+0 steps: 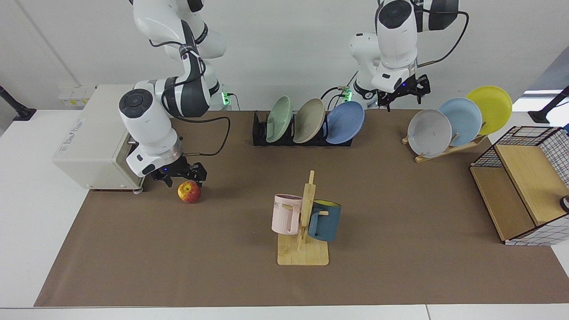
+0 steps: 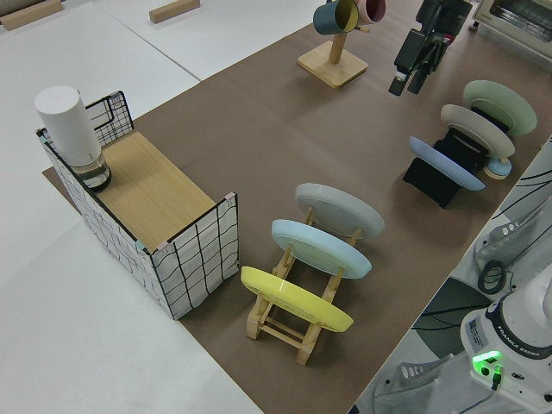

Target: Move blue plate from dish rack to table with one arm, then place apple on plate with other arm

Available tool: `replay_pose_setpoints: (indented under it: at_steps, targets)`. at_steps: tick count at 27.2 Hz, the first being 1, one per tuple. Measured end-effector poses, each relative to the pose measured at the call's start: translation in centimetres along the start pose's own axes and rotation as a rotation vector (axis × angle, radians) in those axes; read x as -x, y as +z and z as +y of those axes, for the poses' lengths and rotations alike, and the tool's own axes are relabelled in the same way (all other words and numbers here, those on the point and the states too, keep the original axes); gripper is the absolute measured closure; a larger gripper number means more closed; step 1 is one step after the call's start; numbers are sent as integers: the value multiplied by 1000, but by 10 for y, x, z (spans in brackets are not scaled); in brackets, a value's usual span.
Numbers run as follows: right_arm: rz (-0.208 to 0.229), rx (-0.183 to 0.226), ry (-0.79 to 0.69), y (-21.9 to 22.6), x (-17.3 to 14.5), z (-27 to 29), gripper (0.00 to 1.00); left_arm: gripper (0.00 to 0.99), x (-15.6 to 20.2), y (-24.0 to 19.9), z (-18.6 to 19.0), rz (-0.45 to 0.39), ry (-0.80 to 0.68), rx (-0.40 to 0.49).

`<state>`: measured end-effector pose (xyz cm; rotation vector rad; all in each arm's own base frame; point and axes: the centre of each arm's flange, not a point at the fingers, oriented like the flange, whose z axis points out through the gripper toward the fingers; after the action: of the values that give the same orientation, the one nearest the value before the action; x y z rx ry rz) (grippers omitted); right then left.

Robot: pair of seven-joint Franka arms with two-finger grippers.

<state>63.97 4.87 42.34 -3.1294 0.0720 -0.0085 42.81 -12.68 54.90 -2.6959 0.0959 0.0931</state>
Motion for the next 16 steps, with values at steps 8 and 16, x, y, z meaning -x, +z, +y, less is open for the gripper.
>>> replay_pose_setpoints:
  at_steps: [8,16]
  targets:
    - [-3,7,1,28,4,5,0,13,22,-2,14,-16,-6,-64]
    - [-31,27,-12,63,16,7,0,13,63,-5,42,-20,-36,-138]
